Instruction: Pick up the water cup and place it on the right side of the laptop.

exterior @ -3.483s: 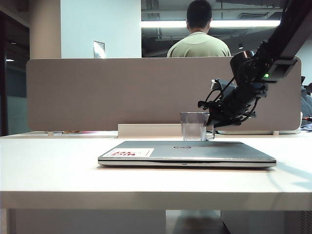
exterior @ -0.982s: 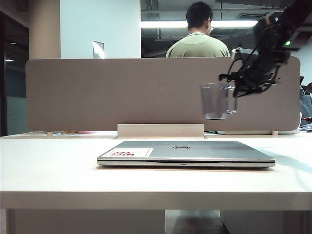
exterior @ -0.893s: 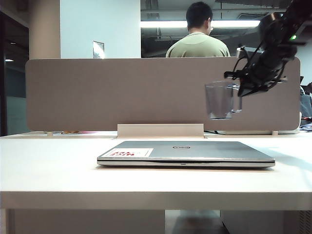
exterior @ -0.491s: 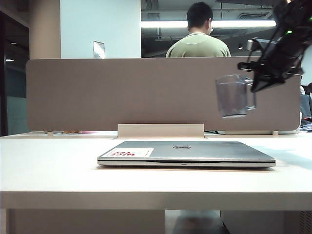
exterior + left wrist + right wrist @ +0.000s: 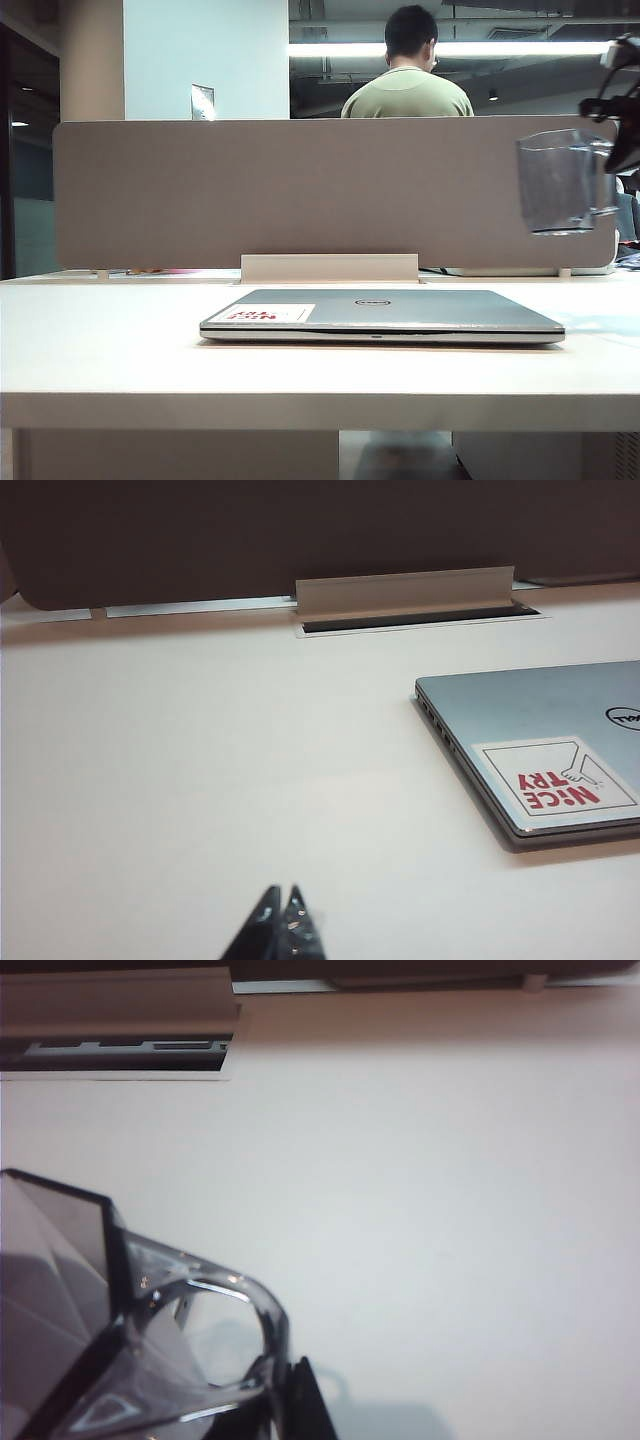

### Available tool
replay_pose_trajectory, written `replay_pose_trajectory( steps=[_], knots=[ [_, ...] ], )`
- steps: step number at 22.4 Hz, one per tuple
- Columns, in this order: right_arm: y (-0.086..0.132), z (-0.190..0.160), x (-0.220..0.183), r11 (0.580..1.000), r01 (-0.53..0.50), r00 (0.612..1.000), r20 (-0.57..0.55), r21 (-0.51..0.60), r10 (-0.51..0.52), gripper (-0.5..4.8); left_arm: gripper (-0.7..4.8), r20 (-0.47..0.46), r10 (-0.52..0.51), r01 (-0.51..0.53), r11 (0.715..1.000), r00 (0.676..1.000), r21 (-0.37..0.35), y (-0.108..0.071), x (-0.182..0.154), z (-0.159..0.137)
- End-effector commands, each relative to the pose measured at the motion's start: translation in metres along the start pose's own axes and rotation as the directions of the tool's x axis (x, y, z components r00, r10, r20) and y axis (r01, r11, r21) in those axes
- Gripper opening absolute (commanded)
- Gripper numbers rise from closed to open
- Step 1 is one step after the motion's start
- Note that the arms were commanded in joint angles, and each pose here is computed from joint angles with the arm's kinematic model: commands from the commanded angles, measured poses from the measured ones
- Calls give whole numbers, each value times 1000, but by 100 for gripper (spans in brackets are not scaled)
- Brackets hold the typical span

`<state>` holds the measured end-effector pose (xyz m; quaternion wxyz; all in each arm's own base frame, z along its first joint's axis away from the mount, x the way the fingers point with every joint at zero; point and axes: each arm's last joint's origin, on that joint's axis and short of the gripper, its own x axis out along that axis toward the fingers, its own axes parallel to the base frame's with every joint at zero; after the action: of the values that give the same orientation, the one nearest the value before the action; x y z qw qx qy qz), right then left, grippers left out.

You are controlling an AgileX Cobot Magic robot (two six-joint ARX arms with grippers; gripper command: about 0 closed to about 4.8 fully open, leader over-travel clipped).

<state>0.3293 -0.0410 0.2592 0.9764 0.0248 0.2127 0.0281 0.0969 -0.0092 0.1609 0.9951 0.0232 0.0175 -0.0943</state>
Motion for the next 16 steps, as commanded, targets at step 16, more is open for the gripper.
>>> replay_pose_trajectory(
  steps=[16],
  knots=[
    [-1, -81, -45, 994, -106, 994, 35, -27, 107, -1, -4, 16, -27, 27, 1000, 1000, -2, -1, 0, 2]
  ],
)
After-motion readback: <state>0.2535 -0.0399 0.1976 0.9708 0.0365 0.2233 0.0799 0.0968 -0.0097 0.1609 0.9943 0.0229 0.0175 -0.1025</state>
